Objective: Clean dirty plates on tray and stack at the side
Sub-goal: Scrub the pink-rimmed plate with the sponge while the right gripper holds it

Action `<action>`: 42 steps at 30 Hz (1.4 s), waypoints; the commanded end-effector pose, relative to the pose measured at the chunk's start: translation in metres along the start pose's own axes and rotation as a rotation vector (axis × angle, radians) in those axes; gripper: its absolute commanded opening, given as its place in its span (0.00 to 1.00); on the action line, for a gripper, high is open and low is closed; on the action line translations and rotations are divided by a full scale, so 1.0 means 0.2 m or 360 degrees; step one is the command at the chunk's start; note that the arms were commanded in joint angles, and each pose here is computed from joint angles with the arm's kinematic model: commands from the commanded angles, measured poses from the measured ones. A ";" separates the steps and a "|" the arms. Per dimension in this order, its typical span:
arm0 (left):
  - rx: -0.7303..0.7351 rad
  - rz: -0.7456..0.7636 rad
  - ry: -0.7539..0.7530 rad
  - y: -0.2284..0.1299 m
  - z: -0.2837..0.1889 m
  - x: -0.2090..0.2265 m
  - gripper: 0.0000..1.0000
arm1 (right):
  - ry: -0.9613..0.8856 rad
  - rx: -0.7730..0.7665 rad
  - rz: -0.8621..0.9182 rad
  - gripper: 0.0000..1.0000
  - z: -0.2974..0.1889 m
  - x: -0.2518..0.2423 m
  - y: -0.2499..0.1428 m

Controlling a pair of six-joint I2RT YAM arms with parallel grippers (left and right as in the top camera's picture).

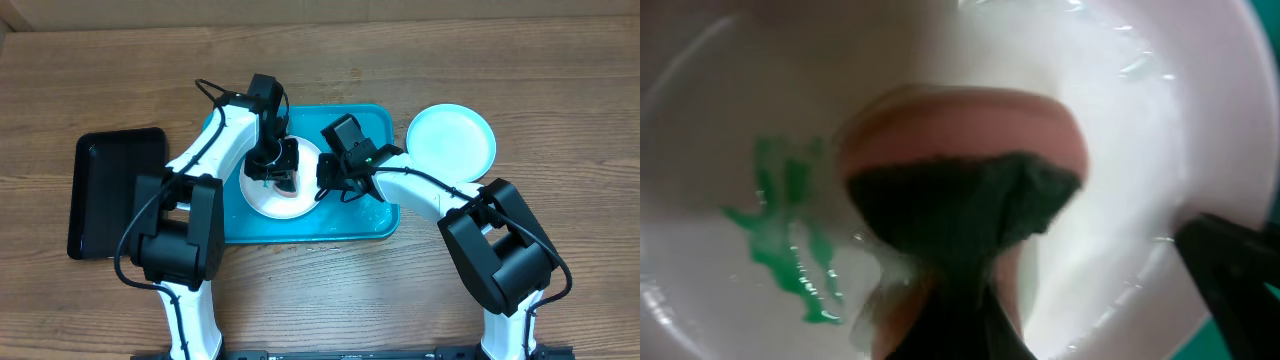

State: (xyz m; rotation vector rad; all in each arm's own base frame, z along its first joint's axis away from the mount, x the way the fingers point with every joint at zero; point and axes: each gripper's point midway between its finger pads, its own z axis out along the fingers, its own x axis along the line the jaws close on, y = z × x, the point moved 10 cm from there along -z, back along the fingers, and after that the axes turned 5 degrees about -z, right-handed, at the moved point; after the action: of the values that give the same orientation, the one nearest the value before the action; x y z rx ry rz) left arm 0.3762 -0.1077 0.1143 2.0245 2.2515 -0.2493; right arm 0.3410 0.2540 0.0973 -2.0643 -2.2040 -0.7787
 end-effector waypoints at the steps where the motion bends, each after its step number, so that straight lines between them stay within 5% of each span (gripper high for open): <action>1: -0.0005 -0.0053 0.0390 0.00 0.09 0.12 0.04 | -0.0028 0.0016 0.0006 0.05 0.01 -0.03 -0.01; 7: -0.0053 -0.0137 0.0746 0.02 0.01 0.27 0.04 | -0.0025 0.0010 0.0006 0.05 0.01 -0.02 0.00; 12: -0.0077 -0.0217 0.0773 0.06 -0.07 0.32 0.04 | -0.0023 0.0007 0.0005 0.05 0.01 -0.02 0.00; 26: -0.0102 -0.0147 -0.0029 0.15 -0.10 0.05 0.04 | -0.0021 0.0005 0.0005 0.05 0.01 -0.02 0.00; 35: -0.0054 -0.0097 0.0026 0.07 0.04 0.03 0.04 | -0.0021 0.0006 0.0005 0.06 0.01 -0.02 0.00; 42: 0.0002 -0.0116 0.0500 -0.01 0.08 0.17 0.04 | -0.0021 0.0007 0.0005 0.06 0.01 -0.02 0.00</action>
State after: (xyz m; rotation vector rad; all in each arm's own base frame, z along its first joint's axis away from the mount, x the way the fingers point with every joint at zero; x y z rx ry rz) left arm 0.3881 -0.0945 0.1116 1.9782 2.3499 -0.0952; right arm 0.3404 0.2550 0.0974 -2.0549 -2.2017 -0.7798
